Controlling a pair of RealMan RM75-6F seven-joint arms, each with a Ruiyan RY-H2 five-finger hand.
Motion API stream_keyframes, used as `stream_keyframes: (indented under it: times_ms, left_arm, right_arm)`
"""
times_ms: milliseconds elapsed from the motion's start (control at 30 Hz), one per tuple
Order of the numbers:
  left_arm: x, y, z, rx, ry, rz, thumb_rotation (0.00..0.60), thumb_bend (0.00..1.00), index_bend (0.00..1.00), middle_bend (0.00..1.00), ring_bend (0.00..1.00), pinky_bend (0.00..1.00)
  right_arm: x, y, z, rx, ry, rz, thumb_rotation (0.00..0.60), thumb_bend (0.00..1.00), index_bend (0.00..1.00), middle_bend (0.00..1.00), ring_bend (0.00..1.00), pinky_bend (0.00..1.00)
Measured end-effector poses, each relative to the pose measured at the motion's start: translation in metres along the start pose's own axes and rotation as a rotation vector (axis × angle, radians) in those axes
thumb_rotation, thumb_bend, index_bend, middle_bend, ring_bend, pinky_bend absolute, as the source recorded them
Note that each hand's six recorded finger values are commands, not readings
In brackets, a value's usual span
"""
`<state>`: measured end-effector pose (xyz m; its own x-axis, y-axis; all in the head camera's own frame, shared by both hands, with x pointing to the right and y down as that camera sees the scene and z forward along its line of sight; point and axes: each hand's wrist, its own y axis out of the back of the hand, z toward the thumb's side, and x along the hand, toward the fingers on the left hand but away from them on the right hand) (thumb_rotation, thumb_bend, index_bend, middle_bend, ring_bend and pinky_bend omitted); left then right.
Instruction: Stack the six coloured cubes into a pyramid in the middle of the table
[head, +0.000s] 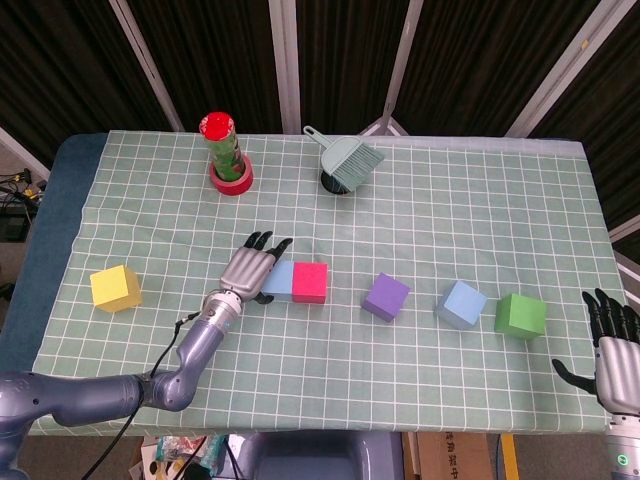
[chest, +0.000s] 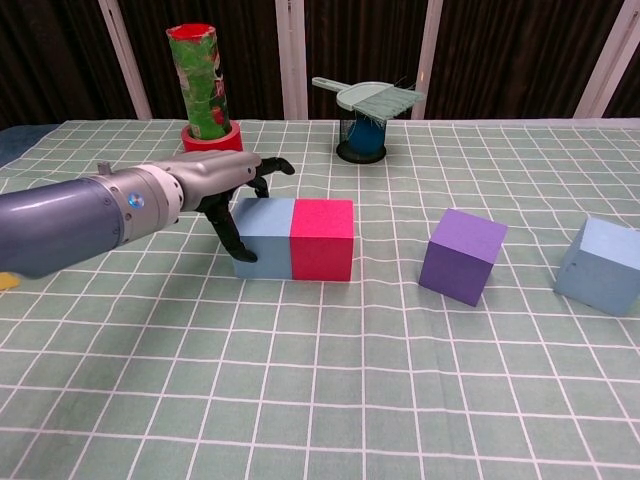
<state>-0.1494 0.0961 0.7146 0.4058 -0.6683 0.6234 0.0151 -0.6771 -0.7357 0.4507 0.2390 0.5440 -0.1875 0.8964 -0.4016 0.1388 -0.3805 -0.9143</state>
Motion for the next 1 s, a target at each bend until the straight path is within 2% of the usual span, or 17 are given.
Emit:
stream_keyframes:
  times_ms: [67,200,333,633,1000]
  left_arm:
    - [0.000,-0.001,0.000,0.001,0.001,-0.001,0.600,0.23,0.00,0.31,0.00,0.02]
    - [-0.001,-0.001,-0.001,0.002,0.004,-0.001,0.600,0.09,0.00,0.16,0.00,0.01]
    - [-0.001,-0.001,-0.002,0.008,0.009,0.003,0.600,0.04,0.00,0.06,0.00,0.00]
    - [-0.003,0.009,-0.005,-0.002,0.011,0.028,0.600,0.04,0.00,0.02,0.00,0.00]
    - [-0.024,0.051,-0.009,-0.071,-0.013,0.113,0.600,0.04,0.00,0.02,0.00,0.00]
  right_arm:
    - [0.000,0.000,0.000,0.000,0.000,0.000,0.600,0.19,0.00,0.00,0.00,0.00]
    - [0.000,0.000,0.000,-0.001,-0.001,0.000,0.600,0.19,0.00,0.00,0.00,0.00]
    - [0.000,0.000,0.000,-0.001,0.000,0.001,0.600,0.19,0.00,0.00,0.00,0.00]
    - [0.001,-0.001,0.000,0.000,0.000,0.003,0.600,0.19,0.00,0.00,0.00,0.00]
    - [0.000,-0.003,0.001,0.008,0.004,0.018,0.600,0.19,0.00,0.00,0.00,0.00]
